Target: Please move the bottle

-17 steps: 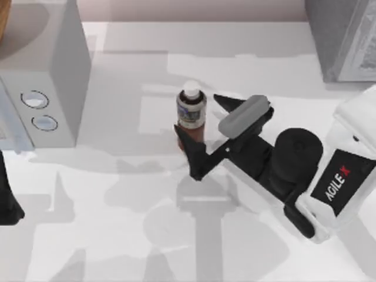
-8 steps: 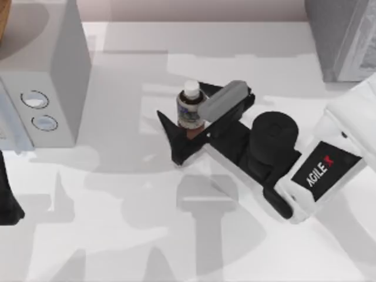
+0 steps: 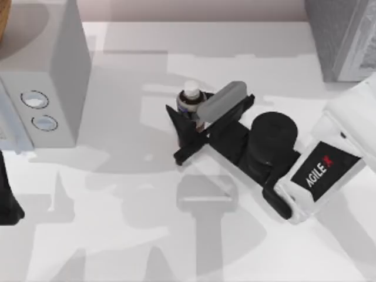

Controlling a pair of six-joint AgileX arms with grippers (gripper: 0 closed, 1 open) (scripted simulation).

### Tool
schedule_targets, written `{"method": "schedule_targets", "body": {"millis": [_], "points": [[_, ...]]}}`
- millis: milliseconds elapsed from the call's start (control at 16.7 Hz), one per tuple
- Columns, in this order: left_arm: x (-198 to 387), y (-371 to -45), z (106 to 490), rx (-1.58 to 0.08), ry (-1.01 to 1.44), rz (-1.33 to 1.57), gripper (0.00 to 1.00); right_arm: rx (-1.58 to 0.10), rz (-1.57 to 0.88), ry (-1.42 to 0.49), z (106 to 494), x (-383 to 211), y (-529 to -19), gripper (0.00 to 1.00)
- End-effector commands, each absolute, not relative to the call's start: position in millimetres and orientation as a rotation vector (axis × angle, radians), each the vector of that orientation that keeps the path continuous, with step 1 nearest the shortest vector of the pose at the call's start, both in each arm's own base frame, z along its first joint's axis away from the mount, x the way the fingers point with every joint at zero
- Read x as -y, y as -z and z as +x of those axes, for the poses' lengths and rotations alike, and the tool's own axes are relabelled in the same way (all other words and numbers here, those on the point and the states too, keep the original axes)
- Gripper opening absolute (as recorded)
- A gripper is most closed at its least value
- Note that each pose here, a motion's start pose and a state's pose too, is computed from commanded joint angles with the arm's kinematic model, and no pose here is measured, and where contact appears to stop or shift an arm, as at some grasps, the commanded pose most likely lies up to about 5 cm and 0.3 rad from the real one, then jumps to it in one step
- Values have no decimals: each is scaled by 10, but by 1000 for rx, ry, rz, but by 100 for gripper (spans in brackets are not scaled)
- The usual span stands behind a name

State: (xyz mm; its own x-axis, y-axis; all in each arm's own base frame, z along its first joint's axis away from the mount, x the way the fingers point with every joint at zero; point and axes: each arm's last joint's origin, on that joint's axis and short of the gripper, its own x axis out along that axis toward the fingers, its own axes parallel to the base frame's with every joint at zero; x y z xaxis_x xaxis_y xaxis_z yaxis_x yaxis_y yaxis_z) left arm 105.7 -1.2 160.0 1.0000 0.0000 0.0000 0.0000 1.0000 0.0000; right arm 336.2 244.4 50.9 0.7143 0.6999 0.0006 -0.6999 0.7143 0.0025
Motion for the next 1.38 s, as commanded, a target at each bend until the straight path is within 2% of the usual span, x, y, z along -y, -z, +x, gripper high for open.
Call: {"method": "schedule_targets", "body": {"millis": [300, 360, 1020, 1200, 1380], "points": [[12, -1600, 1057, 0, 0, 0, 100, 0, 3, -775, 3362, -2444, -509, 2], [12, -1600, 1057, 0, 0, 0, 100, 0, 3, -775, 3362, -2444, -509, 0], [12, -1600, 1057, 0, 0, 0, 100, 6, 7, -775, 3417, -2316, -528, 0], [12, -1600, 1057, 0, 0, 0, 100, 8, 8, -777, 3564, -1849, -570, 0], [12, -1600, 1057, 0, 0, 0, 100, -2, 9, -773, 3670, -1052, -626, 0]]}}
